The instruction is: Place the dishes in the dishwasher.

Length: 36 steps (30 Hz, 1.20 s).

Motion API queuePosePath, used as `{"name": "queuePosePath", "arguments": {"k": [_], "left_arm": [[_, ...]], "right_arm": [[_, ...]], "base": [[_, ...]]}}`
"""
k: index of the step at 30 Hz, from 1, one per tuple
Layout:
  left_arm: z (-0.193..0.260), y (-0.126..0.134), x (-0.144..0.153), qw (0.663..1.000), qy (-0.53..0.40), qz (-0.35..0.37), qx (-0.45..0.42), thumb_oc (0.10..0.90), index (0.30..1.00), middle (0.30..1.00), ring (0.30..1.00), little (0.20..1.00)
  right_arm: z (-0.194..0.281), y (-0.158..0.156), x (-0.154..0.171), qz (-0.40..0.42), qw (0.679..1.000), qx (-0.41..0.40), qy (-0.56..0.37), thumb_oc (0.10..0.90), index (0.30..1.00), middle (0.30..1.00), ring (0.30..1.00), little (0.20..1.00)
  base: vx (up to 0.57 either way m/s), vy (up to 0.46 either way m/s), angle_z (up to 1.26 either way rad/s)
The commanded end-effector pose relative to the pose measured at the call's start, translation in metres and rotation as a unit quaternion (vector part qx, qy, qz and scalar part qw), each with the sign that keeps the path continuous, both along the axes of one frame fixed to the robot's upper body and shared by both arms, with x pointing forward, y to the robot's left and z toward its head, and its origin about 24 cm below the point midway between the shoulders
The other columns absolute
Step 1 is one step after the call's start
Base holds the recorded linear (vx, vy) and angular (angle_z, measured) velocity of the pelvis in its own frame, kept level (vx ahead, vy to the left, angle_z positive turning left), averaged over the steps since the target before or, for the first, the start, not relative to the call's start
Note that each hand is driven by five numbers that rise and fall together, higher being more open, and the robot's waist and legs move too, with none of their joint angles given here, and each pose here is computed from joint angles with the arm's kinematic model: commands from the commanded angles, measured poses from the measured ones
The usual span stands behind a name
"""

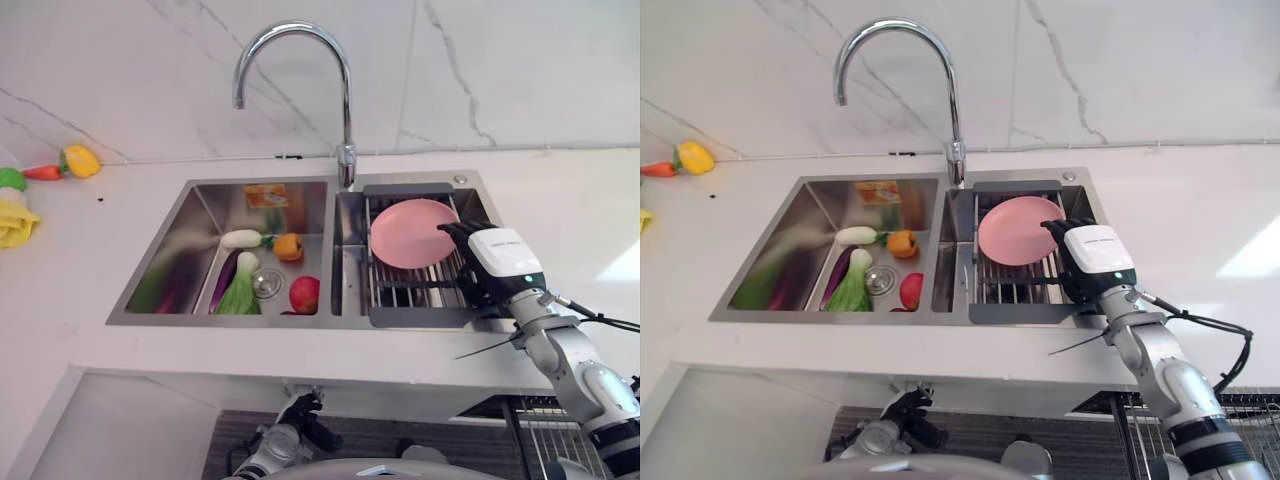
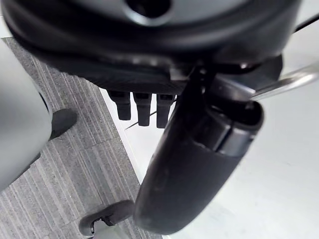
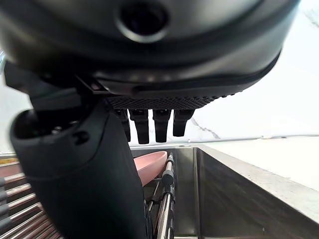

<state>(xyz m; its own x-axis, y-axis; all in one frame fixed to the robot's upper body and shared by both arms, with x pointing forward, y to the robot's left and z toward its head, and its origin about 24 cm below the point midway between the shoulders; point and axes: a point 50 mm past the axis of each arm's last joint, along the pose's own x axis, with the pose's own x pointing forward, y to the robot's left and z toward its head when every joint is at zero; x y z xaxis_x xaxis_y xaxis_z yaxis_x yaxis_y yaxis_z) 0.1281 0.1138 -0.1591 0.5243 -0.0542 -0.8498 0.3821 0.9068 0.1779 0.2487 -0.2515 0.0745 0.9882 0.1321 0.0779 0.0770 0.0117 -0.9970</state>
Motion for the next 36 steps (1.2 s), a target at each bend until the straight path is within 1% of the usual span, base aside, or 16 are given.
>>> {"name": "queuePosePath", "arguments": {"k": [1,4,6,7,11,12,13,14,15,20,29,33,34,35,36], "left_arm": [[-0.005,0.089,-0.040,0.986,0.010,0.070,0.154,0.800,0.900,0.900,0.900,0.900],[-0.006,0.090,-0.044,0.985,0.016,0.066,0.159,0.800,0.900,0.900,0.900,0.900],[-0.006,0.090,-0.044,0.985,0.017,0.065,0.160,0.800,0.900,0.900,0.900,0.900],[-0.006,0.091,-0.045,0.985,0.017,0.063,0.163,0.800,0.900,0.900,0.900,0.900],[-0.006,0.091,-0.045,0.984,0.018,0.061,0.165,0.800,0.900,0.900,0.900,0.900],[-0.006,0.091,-0.045,0.984,0.018,0.061,0.164,0.800,0.900,0.900,0.900,0.900],[-0.006,0.091,-0.044,0.984,0.017,0.061,0.165,0.800,0.900,0.900,0.900,0.900],[-0.006,0.091,-0.044,0.984,0.015,0.061,0.165,0.800,0.900,0.900,0.900,0.900],[-0.005,0.091,-0.043,0.984,0.014,0.060,0.167,0.800,0.900,0.900,0.900,0.900],[-0.005,0.091,-0.041,0.984,0.010,0.061,0.167,0.800,0.900,0.900,0.900,0.900],[-0.006,0.093,-0.044,0.983,0.015,0.062,0.172,0.800,0.900,0.900,0.900,0.900],[-0.005,0.093,-0.041,0.983,0.011,0.061,0.174,0.800,0.900,0.900,0.900,0.900],[-0.005,0.093,-0.042,0.983,0.012,0.061,0.175,0.800,0.900,0.900,0.900,0.900],[-0.005,0.093,-0.042,0.983,0.011,0.059,0.176,0.800,0.900,0.900,0.900,0.900],[-0.005,0.093,-0.041,0.982,0.011,0.059,0.177,0.800,0.900,0.900,0.900,0.900]], "right_arm": [[0.039,0.011,0.025,0.005,0.991,0.001,-0.136,0.800,0.900,0.900,0.900,0.900],[0.041,0.008,0.038,-0.002,0.989,-0.041,-0.143,0.800,0.900,0.900,0.900,0.900],[0.042,0.007,0.041,-0.001,0.988,-0.050,-0.146,0.800,0.900,0.900,0.900,0.900],[0.045,0.008,0.048,0.005,0.986,-0.077,-0.149,0.800,0.900,0.900,0.900,0.900],[0.052,0.007,0.055,0.012,0.980,-0.120,-0.160,0.800,0.900,0.900,0.900,0.900],[0.052,0.007,0.055,0.012,0.980,-0.120,-0.161,0.800,0.900,0.900,0.900,0.900],[0.053,0.007,0.057,0.015,0.978,-0.126,-0.165,0.585,0.578,0.578,0.578,0.578],[0.053,0.008,0.058,0.016,0.976,-0.133,-0.169,0.400,0.300,0.300,0.300,0.300],[0.053,0.007,0.060,0.018,0.975,-0.145,-0.166,0.400,0.300,0.300,0.300,0.300],[0.058,0.009,0.061,0.022,0.969,-0.158,-0.189,0.400,0.300,0.300,0.300,0.300],[0.059,0.005,0.059,0.018,0.967,-0.157,-0.201,0.400,0.300,0.300,0.300,0.300],[0.075,-0.002,0.053,0.007,0.960,-0.145,-0.240,0.400,0.300,0.300,0.300,0.300],[0.088,-0.006,0.048,0.000,0.952,-0.132,-0.278,0.400,0.300,0.300,0.300,0.300],[0.089,-0.007,0.046,-0.002,0.952,-0.132,-0.277,0.400,0.300,0.300,0.300,0.300],[0.096,-0.008,0.042,-0.004,0.947,-0.121,-0.296,0.400,0.300,0.300,0.300,0.300]], "base": [[0.00,0.000,0.00],[0.00,0.006,0.04],[0.00,0.005,0.15],[-0.01,-0.004,0.14],[-0.01,0.000,0.09],[0.00,0.001,0.11],[0.00,0.002,0.06],[0.00,0.000,0.00],[0.00,0.000,0.00],[0.00,0.001,0.03],[0.00,0.000,0.00],[0.00,0.000,0.00],[0.00,0.000,0.00],[0.00,0.000,0.00],[0.00,0.000,0.00]]}}
